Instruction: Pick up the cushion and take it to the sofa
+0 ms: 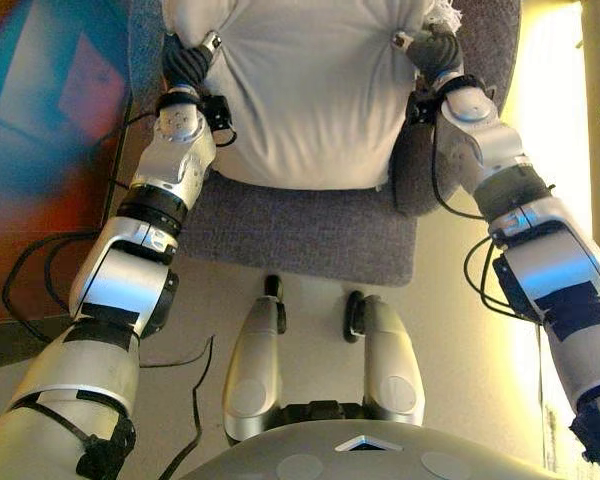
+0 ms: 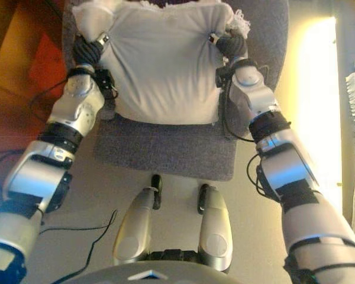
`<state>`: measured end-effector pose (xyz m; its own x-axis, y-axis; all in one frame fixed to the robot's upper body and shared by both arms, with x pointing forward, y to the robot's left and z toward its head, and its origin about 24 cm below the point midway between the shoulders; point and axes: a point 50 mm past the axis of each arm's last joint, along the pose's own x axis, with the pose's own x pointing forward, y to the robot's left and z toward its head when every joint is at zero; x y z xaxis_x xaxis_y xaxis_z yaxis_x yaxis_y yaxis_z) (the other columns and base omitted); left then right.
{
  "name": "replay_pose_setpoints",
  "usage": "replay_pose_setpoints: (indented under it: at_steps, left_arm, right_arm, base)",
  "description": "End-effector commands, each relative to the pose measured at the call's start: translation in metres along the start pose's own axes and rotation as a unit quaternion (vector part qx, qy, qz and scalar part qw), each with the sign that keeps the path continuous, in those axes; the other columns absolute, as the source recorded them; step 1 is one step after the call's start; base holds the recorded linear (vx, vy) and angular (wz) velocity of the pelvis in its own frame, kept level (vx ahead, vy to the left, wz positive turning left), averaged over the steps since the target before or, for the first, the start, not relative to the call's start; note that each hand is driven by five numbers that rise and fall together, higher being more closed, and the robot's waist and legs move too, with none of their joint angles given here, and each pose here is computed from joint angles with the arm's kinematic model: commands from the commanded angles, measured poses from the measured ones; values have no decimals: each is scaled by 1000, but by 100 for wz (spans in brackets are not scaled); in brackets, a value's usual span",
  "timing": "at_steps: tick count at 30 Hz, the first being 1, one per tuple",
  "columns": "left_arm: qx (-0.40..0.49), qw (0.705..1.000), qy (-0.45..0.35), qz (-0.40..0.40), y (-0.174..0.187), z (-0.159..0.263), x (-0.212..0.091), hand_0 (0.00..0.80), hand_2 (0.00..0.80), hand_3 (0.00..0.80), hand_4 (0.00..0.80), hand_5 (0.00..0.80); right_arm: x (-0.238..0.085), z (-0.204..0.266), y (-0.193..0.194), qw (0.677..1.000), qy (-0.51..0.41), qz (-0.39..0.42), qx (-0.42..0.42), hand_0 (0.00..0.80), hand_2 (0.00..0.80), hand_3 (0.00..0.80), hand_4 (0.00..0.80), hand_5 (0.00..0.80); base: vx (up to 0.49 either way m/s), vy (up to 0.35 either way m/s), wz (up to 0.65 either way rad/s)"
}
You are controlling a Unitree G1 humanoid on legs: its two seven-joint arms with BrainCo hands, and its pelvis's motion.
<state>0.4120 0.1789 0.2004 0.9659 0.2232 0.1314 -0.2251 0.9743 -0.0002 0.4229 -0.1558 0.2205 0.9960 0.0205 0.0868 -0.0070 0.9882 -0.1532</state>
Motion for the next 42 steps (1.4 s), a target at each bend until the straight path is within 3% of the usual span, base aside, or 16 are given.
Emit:
replay_pose_setpoints:
  at_steps: [1,9,10,11,31,37,42]
  left_arm:
    - [-25,995,-91,-26,-23,72,10,800,800,800,800,800]
    - [-50,997,-55,-12,-12,68,19,800,800,800,800,800]
    - [-51,997,-51,-13,-11,68,20,417,417,417,417,417]
    - [-50,998,-49,-9,-9,68,20,0,0,0,0,0]
    - [-46,992,-88,82,66,78,25,0,0,0,0,0]
    - [-56,989,-93,100,89,70,22,0,0,0,0,0]
    - [-111,988,-92,53,83,37,9,0,0,0,0,0]
  right_arm:
    - [8,51,8,997,-70,27,-24,800,800,800,800,800]
    - [13,49,-2,999,-34,3,-16,800,800,800,800,800]
    - [13,50,-3,999,-30,-1,-11,295,295,295,295,295]
    - [13,50,-5,1000,-27,-5,-8,0,0,0,0,0]
    - [5,27,-66,992,-9,-112,50,0,0,0,0,0]
    - [0,10,-73,993,-13,-110,36,0,0,0,0,0]
    - [-11,-21,-56,995,-22,-71,63,0,0,0,0,0]
  base:
    - [0,0,0]
    - [-11,-7,4]
    - [-16,-13,10]
    - [-17,-6,6]
    - [1,-2,1]
    - [10,-1,3]
    - [43,-17,5]
